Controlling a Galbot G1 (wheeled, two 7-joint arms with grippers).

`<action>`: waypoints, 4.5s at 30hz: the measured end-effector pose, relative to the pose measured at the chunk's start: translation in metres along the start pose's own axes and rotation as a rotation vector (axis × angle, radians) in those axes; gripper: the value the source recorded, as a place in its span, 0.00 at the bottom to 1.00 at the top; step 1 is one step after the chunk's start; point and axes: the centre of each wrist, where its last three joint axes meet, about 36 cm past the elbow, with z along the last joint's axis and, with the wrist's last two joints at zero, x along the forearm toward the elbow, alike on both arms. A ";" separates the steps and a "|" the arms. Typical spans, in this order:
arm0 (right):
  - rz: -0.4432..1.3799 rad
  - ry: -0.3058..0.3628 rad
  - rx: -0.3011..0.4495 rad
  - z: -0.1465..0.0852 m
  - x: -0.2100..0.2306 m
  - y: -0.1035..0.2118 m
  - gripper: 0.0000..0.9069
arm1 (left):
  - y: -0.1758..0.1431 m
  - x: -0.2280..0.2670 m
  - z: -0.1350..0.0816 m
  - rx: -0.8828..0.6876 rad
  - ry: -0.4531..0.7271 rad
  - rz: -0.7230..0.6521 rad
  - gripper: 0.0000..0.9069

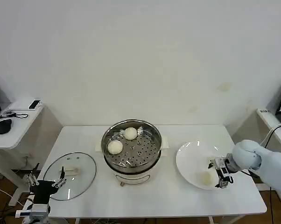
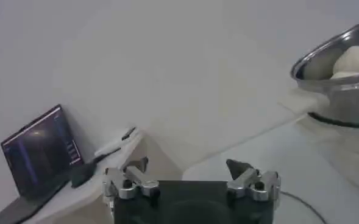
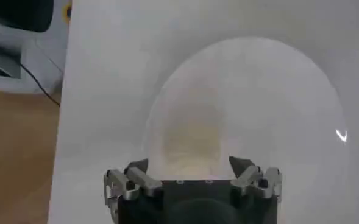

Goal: Take steamed baozi put them in steamer then cover it.

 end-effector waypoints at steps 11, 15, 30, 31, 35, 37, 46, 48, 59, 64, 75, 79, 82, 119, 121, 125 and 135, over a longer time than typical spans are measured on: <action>-0.024 -0.002 -0.033 -0.004 -0.012 -0.008 0.79 | 0.000 0.000 0.000 -0.005 -0.002 -0.007 1.00; -0.032 0.002 -0.044 -0.004 -0.013 -0.008 0.73 | -0.001 0.000 0.000 -0.005 -0.004 -0.006 1.00; -0.003 0.003 -0.063 0.000 0.014 -0.031 0.68 | -0.004 -0.001 -0.004 -0.001 -0.017 0.000 1.00; 0.010 0.001 -0.066 0.000 0.019 -0.036 0.68 | -0.004 -0.001 -0.004 -0.002 -0.017 0.000 1.00; 0.067 -0.018 -0.073 -0.005 0.044 -0.060 0.69 | -0.003 -0.003 -0.004 -0.004 -0.018 0.000 1.00; 0.094 -0.029 -0.071 -0.010 0.056 -0.072 0.69 | -0.003 -0.003 -0.004 -0.003 -0.020 -0.002 1.00; 0.223 -0.091 0.006 -0.066 0.121 -0.134 0.69 | 0.002 0.000 -0.007 -0.003 -0.024 -0.013 1.00; 0.244 -0.107 0.043 -0.087 0.135 -0.146 0.69 | 0.002 0.001 -0.007 -0.001 -0.025 -0.017 1.00; 0.234 -0.187 0.315 -0.210 0.161 -0.162 0.69 | 0.007 0.003 -0.007 -0.004 -0.019 -0.034 1.00; 0.209 -0.204 0.443 -0.255 0.154 -0.157 0.69 | 0.008 0.003 -0.008 -0.001 -0.019 -0.042 1.00; 0.127 -0.209 0.738 -0.328 0.119 -0.132 0.69 | 0.013 0.007 -0.008 0.010 -0.011 -0.065 1.00; 0.097 -0.204 0.826 -0.343 0.107 -0.124 0.69 | 0.015 0.007 -0.007 0.013 -0.008 -0.076 1.00; 0.083 -0.198 0.875 -0.348 0.101 -0.121 0.69 | 0.016 0.008 -0.006 0.015 -0.004 -0.079 1.00; 0.192 -0.188 0.792 -0.282 0.138 -0.154 1.00 | 0.018 0.006 -0.010 0.004 -0.021 -0.073 1.00; 0.203 -0.179 0.741 -0.267 0.143 -0.157 1.00 | 0.018 0.005 -0.011 0.003 -0.025 -0.069 1.00; 0.219 -0.156 0.620 -0.233 0.150 -0.159 1.00 | 0.016 0.002 -0.011 0.001 -0.030 -0.059 1.00; 0.232 -0.058 0.346 -0.126 0.142 -0.139 1.00 | 0.008 -0.002 -0.013 0.008 -0.042 -0.030 1.00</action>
